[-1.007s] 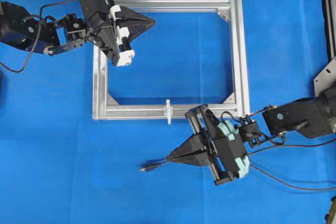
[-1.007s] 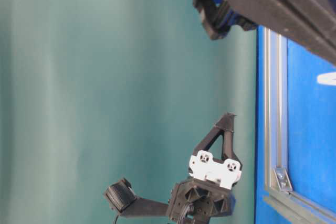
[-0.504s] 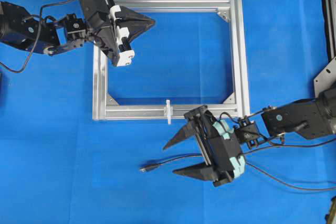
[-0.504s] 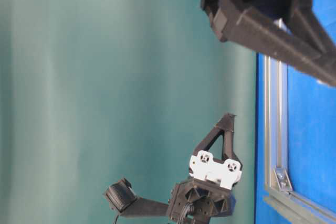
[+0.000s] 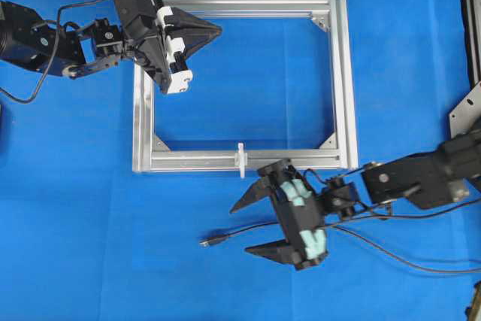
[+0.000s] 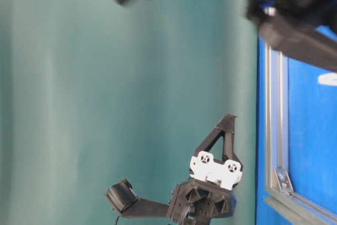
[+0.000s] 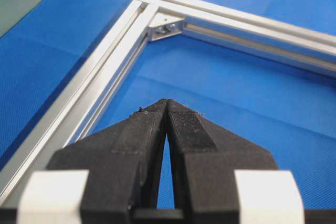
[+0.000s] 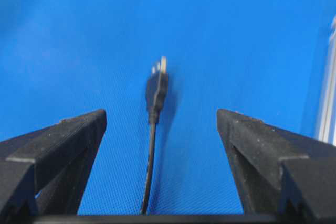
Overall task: Insert the wire through the string loop located in the center.
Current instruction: 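Move the right gripper down toward the black USB cable plug end, then close the right gripper on the cable just behind the USB plug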
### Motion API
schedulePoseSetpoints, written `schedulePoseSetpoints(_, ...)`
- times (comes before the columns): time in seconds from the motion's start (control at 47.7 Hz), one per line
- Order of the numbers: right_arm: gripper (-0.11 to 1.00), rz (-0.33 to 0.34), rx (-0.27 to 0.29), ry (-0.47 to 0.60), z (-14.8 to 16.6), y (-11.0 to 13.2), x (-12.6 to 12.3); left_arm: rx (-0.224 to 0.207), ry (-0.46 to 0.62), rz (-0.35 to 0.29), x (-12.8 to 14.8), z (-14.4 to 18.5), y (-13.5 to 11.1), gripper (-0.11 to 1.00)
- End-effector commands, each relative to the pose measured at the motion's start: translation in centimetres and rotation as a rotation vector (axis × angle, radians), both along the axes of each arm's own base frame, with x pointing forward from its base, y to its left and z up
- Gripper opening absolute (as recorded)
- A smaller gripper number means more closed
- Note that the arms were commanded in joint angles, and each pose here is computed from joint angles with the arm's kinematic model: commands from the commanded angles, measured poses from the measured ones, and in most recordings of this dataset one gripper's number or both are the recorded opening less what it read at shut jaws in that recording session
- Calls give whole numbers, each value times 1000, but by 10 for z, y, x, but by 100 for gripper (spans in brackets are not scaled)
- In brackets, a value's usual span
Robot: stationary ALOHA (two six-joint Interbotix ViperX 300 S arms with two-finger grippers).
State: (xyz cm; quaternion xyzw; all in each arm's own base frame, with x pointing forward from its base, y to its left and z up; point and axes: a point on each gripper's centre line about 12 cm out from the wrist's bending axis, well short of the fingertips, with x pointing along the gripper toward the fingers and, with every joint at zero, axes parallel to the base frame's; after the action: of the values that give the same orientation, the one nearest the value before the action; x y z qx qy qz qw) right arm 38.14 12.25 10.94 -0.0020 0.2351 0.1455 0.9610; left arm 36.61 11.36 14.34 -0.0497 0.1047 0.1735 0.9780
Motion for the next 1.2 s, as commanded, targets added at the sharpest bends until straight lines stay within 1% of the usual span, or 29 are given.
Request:
schedulePoseSetpoints(0.0, 84, -13, 20, -10, 1, 4, 9, 14, -34, 0, 1, 12, 1, 0)
schedulePoseSetpoints(0.063, 84, -23, 23, 15, -10, 3, 11, 14, -34, 2, 1, 12, 2, 0)
schedulePoseSetpoints(0.273, 84, -43, 28, 53, -28, 3, 12, 12, -28, 3, 0, 11, 2, 0)
schedulePoseSetpoints(0.399, 83, -50, 31, 57, -29, 2, 11, 11, -26, 3, 0, 11, 2, 0)
schedulePoseSetpoints(0.525, 78, -47, 32, 51, -28, 3, 11, 10, -23, 3, -1, 11, 2, 0)
schedulePoseSetpoints(0.587, 73, -42, 28, 53, -29, 4, 10, 10, -23, 3, -1, 11, 2, 0)
schedulePoseSetpoints(0.608, 70, -40, 28, 51, -29, 4, 9, 10, -23, 3, -1, 11, 2, 0)
schedulePoseSetpoints(0.713, 46, -39, 29, 42, -28, 3, 6, 10, -24, 5, 0, 11, 3, 0)
schedulePoseSetpoints(0.797, 24, -40, 38, 17, -26, 2, 3, 10, -24, 5, 0, 11, 3, 0)
schedulePoseSetpoints(0.86, 11, -39, 44, -4, -24, 1, 1, 10, -24, 6, 0, 11, 3, 0)
schedulePoseSetpoints(0.923, 2, -40, 49, -18, -23, 0, -1, 10, -24, 6, 0, 11, 3, 0)
schedulePoseSetpoints(0.965, -2, -40, 51, -24, -22, 0, -1, 10, -24, 6, 0, 11, 3, 0)
schedulePoseSetpoints(1.175, -2, -41, 51, -25, -21, 0, 0, 10, -23, 6, -1, 11, 3, 0)
